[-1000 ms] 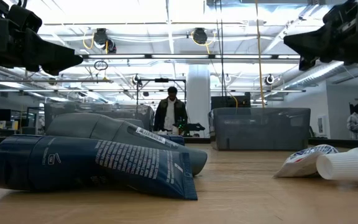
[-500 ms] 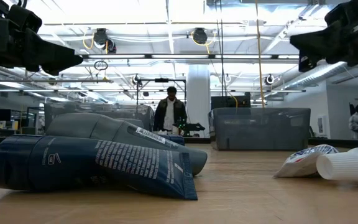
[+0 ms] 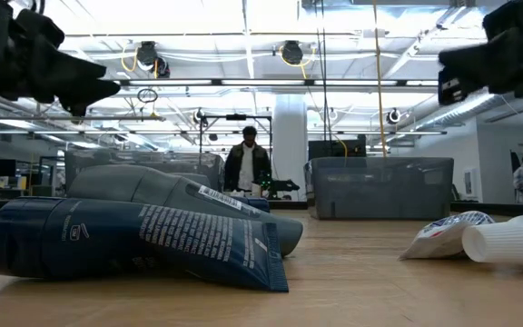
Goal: Pick & Place Travel size toiletries
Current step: Put the black hairbrush into the transparent bin
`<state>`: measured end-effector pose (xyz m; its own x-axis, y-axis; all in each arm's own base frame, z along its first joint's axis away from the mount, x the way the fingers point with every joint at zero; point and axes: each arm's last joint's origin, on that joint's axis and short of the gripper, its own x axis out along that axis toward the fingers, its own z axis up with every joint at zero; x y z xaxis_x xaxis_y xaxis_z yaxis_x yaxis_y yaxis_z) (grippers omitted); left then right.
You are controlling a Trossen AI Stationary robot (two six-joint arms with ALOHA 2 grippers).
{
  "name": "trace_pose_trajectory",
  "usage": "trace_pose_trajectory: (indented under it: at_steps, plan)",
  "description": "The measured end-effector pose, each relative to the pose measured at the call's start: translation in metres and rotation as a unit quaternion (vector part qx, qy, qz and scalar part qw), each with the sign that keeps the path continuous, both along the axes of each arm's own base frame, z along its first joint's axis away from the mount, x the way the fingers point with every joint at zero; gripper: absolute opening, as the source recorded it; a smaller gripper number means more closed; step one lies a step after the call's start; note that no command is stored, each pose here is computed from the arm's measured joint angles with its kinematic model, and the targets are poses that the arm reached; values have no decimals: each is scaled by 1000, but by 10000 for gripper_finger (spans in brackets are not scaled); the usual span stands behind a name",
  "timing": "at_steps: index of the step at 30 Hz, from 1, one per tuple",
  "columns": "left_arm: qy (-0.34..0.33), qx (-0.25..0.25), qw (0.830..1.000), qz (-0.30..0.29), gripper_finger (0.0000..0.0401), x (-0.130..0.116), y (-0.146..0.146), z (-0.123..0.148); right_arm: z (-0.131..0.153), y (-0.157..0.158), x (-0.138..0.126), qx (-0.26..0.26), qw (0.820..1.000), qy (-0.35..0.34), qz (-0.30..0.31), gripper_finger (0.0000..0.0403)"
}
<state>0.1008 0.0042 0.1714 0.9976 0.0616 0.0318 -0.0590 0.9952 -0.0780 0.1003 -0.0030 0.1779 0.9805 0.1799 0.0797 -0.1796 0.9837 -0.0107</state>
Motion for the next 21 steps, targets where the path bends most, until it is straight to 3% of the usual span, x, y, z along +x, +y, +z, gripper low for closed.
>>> trace_pose_trajectory:
  at_steps: [5,13,21]
  plan:
    - [-16,-67,998,2,235,0,0,2,-4,-3,1,-1,998,21,-57,0]
    - [-10,-111,994,8,234,0,1,0,-4,-3,1,6,998,18,-56,0]
    - [2,-188,982,-1,234,0,0,-3,-4,-3,1,6,998,19,-55,3]
